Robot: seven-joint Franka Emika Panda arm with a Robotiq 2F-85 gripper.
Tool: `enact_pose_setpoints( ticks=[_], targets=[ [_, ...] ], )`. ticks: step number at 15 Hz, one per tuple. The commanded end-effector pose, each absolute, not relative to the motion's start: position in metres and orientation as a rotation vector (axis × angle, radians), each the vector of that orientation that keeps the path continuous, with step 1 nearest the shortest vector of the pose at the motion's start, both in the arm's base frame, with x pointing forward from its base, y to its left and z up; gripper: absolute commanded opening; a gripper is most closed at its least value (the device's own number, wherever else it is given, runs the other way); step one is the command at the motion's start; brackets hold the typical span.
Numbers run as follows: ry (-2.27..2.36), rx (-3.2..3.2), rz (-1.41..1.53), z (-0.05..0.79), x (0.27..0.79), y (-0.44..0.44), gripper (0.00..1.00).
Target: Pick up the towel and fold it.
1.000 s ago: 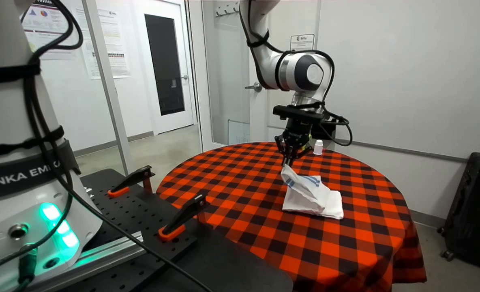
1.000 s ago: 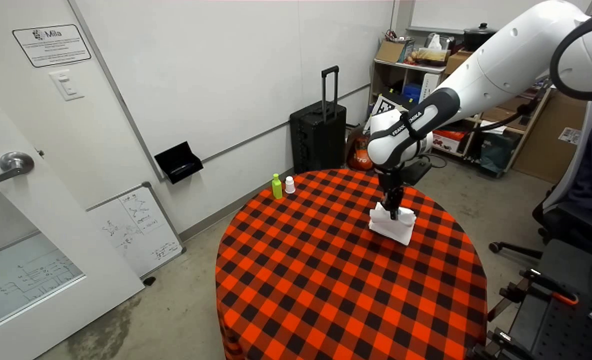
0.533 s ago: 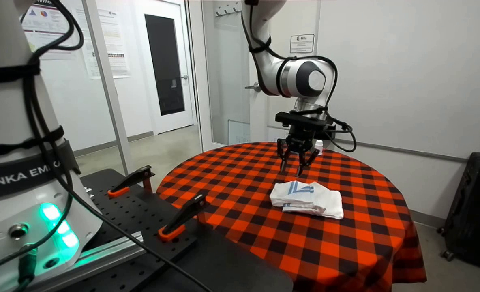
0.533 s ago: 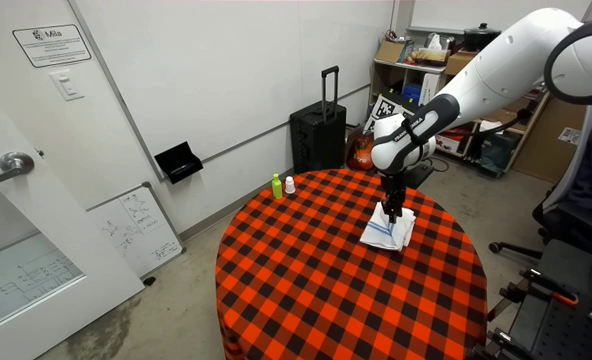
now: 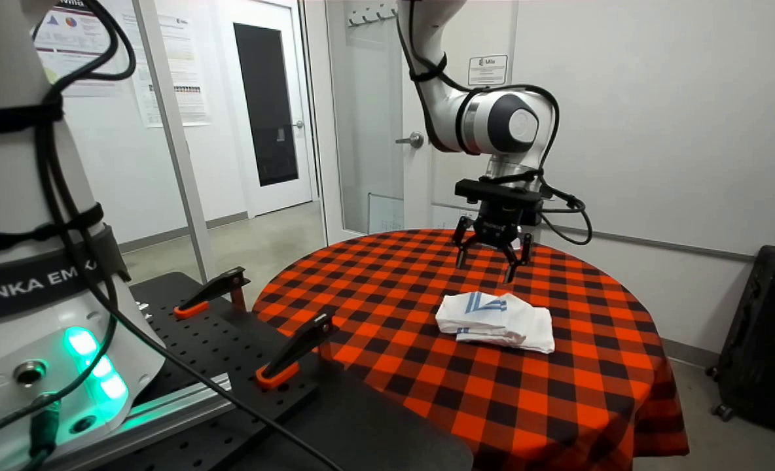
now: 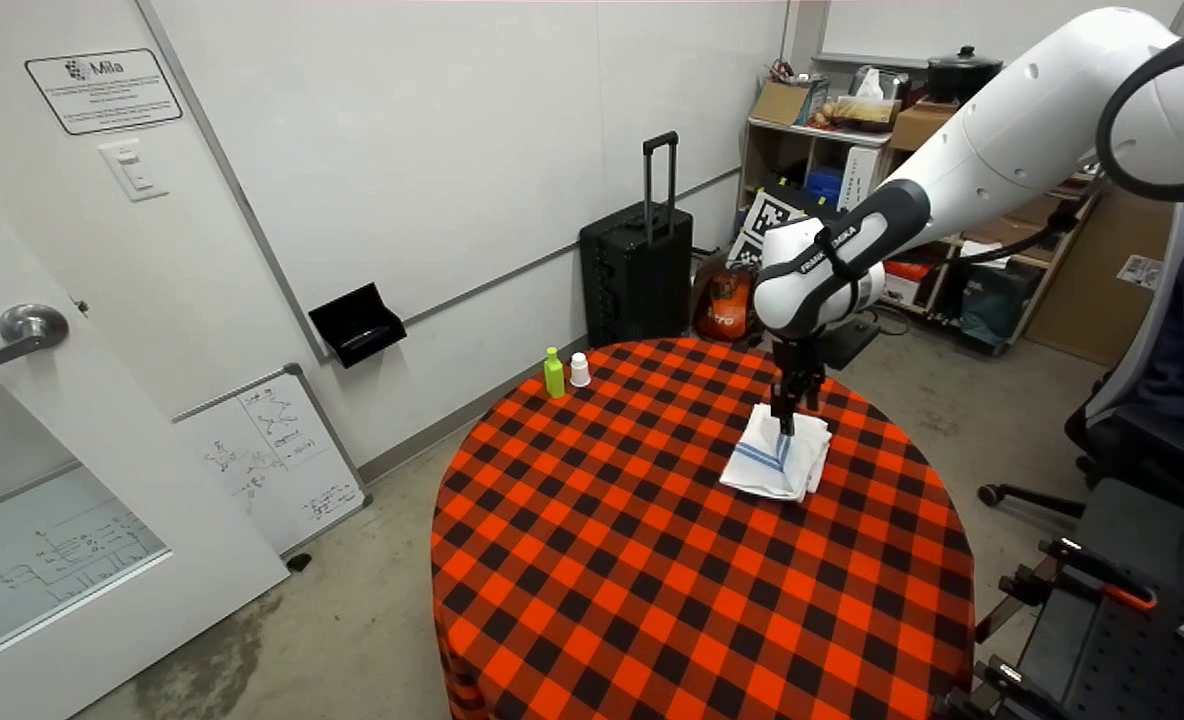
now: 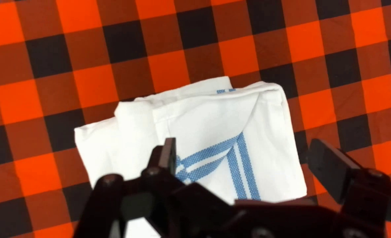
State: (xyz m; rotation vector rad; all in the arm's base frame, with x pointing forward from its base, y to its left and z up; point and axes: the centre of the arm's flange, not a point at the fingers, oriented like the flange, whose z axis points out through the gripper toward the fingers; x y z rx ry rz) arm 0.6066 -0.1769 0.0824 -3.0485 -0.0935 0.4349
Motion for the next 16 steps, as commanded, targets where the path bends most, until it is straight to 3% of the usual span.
enact_pose_setpoints(
  ticks=[1,6,16],
  targets=[
    [-0.023,-3.014,0.399,0.131,0.599,-0.205,1.00],
    [0.131,-2.790,0.365,0.214,0.563,-0.231,1.00],
    [-0.150,-2.720,0.209,0.332,0.473,-0.233,1.00]
  ],
)
